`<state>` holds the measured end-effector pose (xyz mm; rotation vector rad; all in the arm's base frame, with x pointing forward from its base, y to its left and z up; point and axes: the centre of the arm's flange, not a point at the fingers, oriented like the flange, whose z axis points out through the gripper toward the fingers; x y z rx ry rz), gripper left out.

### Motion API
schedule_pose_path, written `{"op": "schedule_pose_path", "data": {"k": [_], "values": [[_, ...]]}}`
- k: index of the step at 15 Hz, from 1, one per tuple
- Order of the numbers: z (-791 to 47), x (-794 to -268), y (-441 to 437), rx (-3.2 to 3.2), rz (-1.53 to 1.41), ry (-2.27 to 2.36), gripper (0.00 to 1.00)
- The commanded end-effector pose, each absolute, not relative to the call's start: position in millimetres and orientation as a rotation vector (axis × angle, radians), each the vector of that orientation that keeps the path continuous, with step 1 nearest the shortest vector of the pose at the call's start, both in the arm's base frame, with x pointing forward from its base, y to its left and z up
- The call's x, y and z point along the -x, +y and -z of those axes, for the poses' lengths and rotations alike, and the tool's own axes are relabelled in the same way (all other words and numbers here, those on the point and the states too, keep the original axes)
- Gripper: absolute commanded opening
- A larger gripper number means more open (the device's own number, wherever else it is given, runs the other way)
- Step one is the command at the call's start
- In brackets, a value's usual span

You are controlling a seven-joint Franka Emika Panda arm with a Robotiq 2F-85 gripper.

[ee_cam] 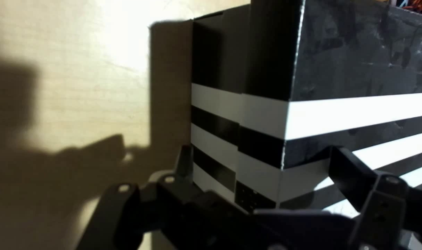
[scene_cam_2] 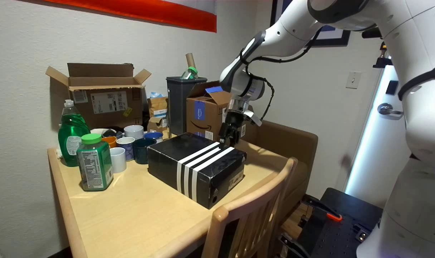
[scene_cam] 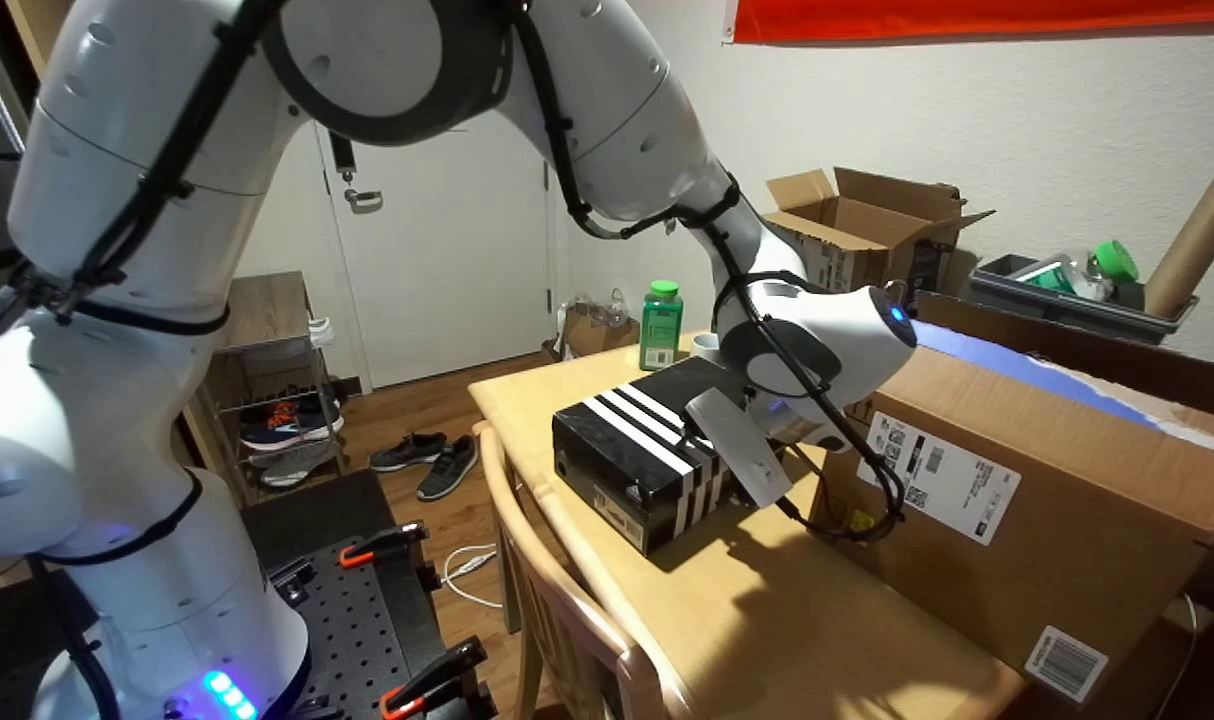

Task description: Open the shoe box and put the right shoe on the table

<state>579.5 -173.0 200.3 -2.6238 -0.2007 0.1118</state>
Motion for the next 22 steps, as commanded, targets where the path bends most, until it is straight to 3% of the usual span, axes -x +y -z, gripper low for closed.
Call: {"op": "schedule_pose_path", "data": {"k": [1, 22], "values": [[-198.5, -589.6, -163.3, 2.558, -0.155, -0.234, 1.0], [-204.2, -584.2, -164.1, 2.453, -0.174, -0.353, 1.0]]}}
